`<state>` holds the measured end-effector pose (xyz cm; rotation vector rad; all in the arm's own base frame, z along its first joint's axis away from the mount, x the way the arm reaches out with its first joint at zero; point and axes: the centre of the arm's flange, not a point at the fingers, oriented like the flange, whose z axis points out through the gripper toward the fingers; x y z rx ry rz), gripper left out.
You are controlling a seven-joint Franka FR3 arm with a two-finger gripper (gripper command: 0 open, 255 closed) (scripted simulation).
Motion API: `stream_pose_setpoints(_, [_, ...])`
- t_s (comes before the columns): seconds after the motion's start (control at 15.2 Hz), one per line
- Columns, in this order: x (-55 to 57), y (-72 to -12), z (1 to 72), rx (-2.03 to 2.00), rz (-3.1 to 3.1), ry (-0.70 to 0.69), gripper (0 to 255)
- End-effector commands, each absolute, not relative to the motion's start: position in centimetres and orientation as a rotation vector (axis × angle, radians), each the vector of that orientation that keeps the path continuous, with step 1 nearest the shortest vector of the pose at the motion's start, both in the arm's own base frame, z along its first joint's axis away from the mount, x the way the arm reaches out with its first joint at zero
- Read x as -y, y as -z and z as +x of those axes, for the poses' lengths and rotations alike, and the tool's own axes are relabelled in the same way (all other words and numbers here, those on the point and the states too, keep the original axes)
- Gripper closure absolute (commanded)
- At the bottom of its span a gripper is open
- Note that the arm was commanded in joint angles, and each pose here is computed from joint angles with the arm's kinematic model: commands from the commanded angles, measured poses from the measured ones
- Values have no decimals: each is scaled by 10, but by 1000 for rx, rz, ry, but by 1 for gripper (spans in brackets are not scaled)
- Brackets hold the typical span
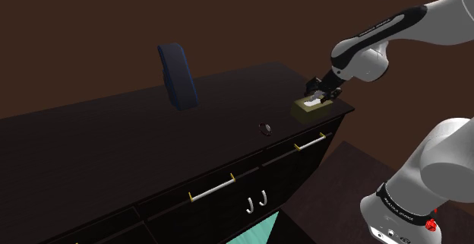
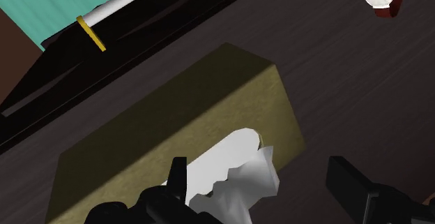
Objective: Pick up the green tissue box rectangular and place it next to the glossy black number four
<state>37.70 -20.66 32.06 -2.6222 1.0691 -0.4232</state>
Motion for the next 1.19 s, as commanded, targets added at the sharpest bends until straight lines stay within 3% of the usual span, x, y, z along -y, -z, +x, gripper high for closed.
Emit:
stream_pose_setpoints(0.0, [207,-320,378,-1069,-2622,424,0])
stream_pose_setpoints(0.26, [207,-320,377,-1069,-2622,424,0])
stream_pose_setpoints(0.33, [207,-320,377,-1069,-2622,424,255])
stream_pose_setpoints(1.12, [207,-336,378,-1069,-2622,424,255])
